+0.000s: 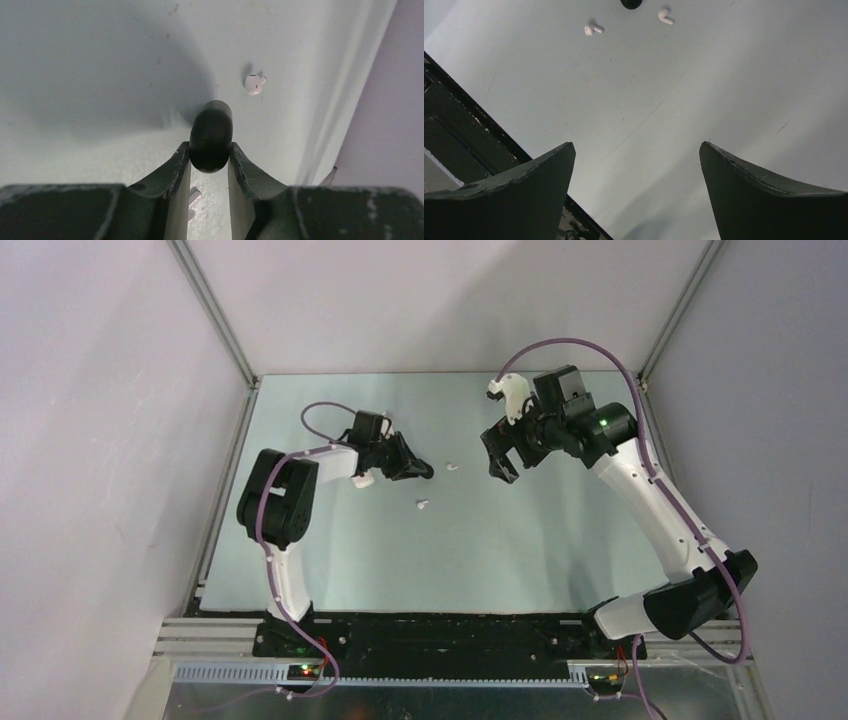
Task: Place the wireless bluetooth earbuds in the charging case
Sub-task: Place the charging case with the earbuds at the center of the board, then move the charging case to the center of the board.
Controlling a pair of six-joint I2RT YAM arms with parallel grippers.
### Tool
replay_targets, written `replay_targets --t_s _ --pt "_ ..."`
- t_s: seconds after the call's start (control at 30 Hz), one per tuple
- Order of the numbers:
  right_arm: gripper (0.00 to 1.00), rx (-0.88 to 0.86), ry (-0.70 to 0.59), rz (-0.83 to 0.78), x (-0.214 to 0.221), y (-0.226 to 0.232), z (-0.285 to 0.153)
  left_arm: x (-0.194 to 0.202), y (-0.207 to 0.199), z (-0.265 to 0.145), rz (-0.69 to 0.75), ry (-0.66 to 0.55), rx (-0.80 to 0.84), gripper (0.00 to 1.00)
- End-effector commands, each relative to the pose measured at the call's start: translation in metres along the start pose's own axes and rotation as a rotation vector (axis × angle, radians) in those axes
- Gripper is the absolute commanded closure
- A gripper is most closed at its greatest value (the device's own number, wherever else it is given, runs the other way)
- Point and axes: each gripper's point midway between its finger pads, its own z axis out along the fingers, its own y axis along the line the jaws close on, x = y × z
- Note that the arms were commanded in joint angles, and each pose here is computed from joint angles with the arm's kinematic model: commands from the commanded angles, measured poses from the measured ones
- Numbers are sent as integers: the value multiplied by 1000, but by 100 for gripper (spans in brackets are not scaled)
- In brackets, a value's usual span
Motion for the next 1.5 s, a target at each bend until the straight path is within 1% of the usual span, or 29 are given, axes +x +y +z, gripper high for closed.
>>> replay_targets --t_s 0.0,0.03,0.07,0.1,0.17,0.3,0.4,0.43,0.47,0.5,0.53,0.57,0.63,0.67,0.73,0.87,1.0,1.07,1.13,1.17,1.2,1.23,1.27,1.3,1.33,1.37,1.4,1.43,1.47 --pt "1 -23 -23 12 -10 -1 2 -3 32 -8 -16 -42 -215 78" --pt "1 -28 -25 14 -11 -1 4 -5 31 -11 -9 -47 -221 64" --pt "1 -35 -25 19 -13 -1 7 -5 33 -15 -6 -52 -248 57" --pt "1 -38 -27 20 -16 -1 8 -8 34 -19 14 -66 -266 44" --pt "1 -45 -33 18 -21 -3 10 -17 25 -34 67 -96 -275 36" --pt "1 -55 -36 28 -30 -11 23 -34 8 -83 158 -151 -300 29" --pt "1 -73 -62 49 -39 -18 30 -58 -13 -131 255 -237 -297 27" --pt "1 -72 -71 58 -43 -25 36 -70 -15 -147 307 -273 -311 14" --pt "1 -84 -79 59 -45 -26 39 -79 -30 -170 354 -336 -285 7" --pt "1 -82 -90 59 -49 -33 47 -88 -46 -197 456 -411 -256 2" --pt "1 -111 -108 49 -53 -31 49 -92 -52 -211 561 -442 -258 1" --pt "0 -120 -130 31 -59 -35 56 -92 -60 -233 619 -515 -251 1" --pt "1 -158 -176 -8 -68 -34 66 -85 -43 -248 677 -567 -315 0" --pt "0 -191 -185 -14 -66 -30 73 -81 -31 -249 708 -556 -354 0" --pt "1 -224 -211 -24 -69 -31 96 -59 7 -240 703 -463 -420 0" --pt "0 -228 -161 38 -75 -30 145 -43 38 -236 574 -339 -452 0" --pt "1 -214 -117 128 -78 -28 177 -59 62 -238 469 -401 -542 0" --pt "2 -207 -106 155 -76 -26 188 -57 87 -217 439 -240 -616 0" --pt "3 -169 -97 140 -74 -26 195 -52 83 -197 454 -52 -565 0" --pt "3 -171 -92 129 -72 -23 197 -49 75 -187 473 -1 -494 3" --pt "3 -172 -87 118 -71 -22 199 -55 73 -178 479 -5 -461 6" --pt "4 -172 -81 117 -68 -22 201 -58 68 -172 489 -20 -406 15" --pt "4 -166 -78 115 -67 -24 202 -69 66 -164 517 -84 -375 20" --pt "5 -159 -73 116 -65 -25 203 -77 67 -160 517 -122 -380 32" --pt "5 -137 -72 112 -65 -28 203 -89 72 -153 514 -154 -397 38" --pt "5 -128 -76 96 -65 -28 200 -105 73 -158 493 -186 -450 51" --pt "5 -115 -76 85 -65 -30 199 -105 89 -145 464 -139 -486 54" --pt "5 -109 -79 64 -65 -29 196 -115 86 -148 465 -122 -510 59" --pt "4 -99 -78 53 -65 -29 195 -113 102 -135 450 -61 -537 61"
